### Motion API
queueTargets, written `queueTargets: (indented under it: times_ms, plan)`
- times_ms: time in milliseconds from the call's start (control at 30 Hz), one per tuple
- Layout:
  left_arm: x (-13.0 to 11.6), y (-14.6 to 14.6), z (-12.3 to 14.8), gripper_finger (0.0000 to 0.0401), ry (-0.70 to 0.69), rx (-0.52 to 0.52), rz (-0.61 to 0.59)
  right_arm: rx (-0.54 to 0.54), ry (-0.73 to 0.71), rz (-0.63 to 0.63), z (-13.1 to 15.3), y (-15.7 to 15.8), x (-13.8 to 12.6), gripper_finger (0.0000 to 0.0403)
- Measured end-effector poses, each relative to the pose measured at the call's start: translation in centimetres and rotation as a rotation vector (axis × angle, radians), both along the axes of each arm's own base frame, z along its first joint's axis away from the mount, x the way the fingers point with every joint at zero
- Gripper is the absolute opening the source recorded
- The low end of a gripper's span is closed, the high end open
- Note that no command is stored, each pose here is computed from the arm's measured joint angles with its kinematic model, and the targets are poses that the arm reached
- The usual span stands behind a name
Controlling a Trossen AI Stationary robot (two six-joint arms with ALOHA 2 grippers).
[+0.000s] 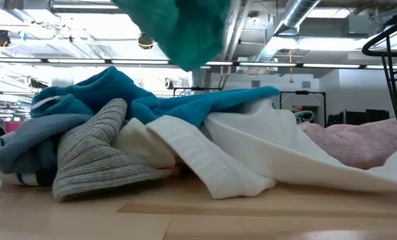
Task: Pick & Place Cloths
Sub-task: Put the light blue shorts into the transparent bin
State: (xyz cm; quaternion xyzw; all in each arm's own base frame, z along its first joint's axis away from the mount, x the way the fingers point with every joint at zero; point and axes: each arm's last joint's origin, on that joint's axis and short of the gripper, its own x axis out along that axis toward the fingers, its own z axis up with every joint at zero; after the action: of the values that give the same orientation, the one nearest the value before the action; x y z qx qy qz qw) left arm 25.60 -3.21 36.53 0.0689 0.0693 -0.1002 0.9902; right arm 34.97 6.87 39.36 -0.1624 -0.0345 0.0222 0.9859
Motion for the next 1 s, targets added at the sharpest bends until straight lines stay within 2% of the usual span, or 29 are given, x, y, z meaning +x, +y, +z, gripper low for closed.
queueTargets:
  times_ms: [200,300,367,500,700,867,1000]
  plan:
    - [-2.2,0.4,0.5,0.0045,0.058,-0.013,0.060,-0.007,0.049,-0.001,2.7,0.1,-4.3,0.0188]
    - [-3.5,0.4,0.5,0.0045,0.114,-0.084,0.080,0.020,0.093,0.008,3.4,0.0,-6.3,0.0209]
    - [-4.6,0.1,0.4,0.0045,0.178,-0.164,0.084,0.053,0.117,-0.010,3.8,-0.2,-7.6,0.0218]
    - [-7.1,-0.9,0.7,0.0045,0.281,-0.408,0.052,0.096,0.188,-0.053,3.9,-0.6,-9.3,0.0223]
    - [-10.5,-3.5,3.1,0.0045,0.343,-0.761,-0.160,0.123,0.222,-0.066,3.8,-0.9,-10.0,0.0216]
    - [-12.0,-6.1,3.3,0.0045,0.519,-0.954,-0.275,0.114,0.254,-0.072,3.1,-0.7,-9.3,0.0207]
    - [-11.8,-8.7,2.3,0.0045,0.683,-1.013,-0.292,0.108,0.298,-0.075,2.2,-0.4,-8.4,0.0200]
